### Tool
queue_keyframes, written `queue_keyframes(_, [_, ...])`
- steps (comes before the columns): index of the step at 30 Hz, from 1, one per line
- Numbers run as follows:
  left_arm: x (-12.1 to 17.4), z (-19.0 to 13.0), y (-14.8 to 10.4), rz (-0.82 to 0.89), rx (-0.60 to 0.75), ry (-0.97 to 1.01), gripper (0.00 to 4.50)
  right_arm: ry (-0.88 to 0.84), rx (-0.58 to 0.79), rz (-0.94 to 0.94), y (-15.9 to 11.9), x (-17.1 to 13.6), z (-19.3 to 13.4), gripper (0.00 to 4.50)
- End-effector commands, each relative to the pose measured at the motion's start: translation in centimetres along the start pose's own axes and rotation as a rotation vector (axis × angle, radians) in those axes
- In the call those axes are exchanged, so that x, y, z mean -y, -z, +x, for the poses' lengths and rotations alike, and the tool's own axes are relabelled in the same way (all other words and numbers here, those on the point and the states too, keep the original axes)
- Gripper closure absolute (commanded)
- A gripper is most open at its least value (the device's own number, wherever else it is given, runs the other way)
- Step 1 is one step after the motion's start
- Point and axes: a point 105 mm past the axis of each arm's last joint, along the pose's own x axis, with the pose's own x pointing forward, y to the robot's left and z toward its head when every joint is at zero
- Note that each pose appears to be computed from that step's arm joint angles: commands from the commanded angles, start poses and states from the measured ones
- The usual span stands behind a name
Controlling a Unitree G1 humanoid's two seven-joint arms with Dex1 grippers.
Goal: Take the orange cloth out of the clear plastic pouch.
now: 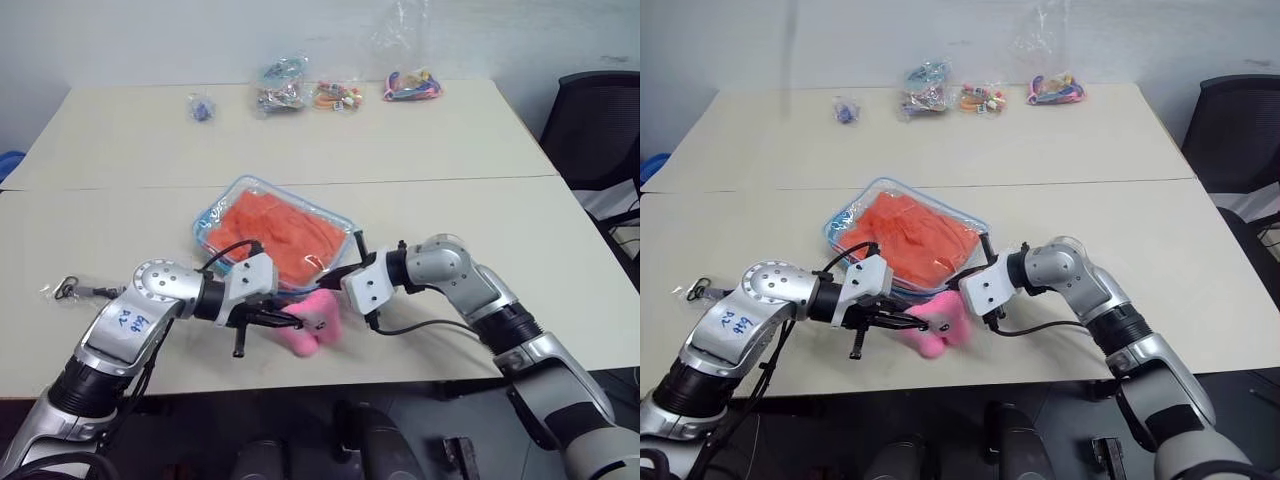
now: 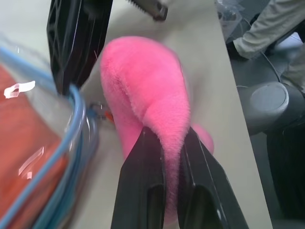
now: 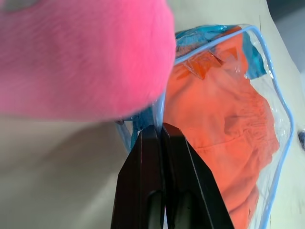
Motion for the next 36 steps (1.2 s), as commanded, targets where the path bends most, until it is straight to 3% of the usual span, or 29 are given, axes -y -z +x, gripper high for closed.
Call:
queue_keyframes(1, [-1.1,-2.2,0.3,-0.039,0.01,-0.094,4.5,0.058,-0.018,-0.058,0.0,1.4,-1.9,4.48])
queue_keyframes(9, [-3.6,-8.0,1.2,-0.166,0.035,-0.303,4.5,0.045,-0.064,-0.095,0.7,0.5,-4.9,4.48])
queue_keyframes(16, [-4.2,-11.1,2.5,-0.198,0.007,-0.407,4.5,0.053,-0.089,-0.096,0.9,-0.1,-6.8,4.48])
queue_keyframes(27, [-6.6,-18.5,3.0,-0.251,-0.021,-0.605,4.5,-0.047,-0.114,-0.176,0.5,-3.8,-11.5,4.48])
queue_keyframes(33, [-8.1,-18.6,3.6,-0.256,-0.023,-0.623,4.5,-0.105,-0.131,-0.204,1.1,-5.5,-12.8,4.48])
queue_keyframes(36, [-7.2,-16.5,4.0,-0.261,-0.026,-0.534,4.5,-0.069,-0.129,-0.208,1.4,-5.0,-12.5,4.48])
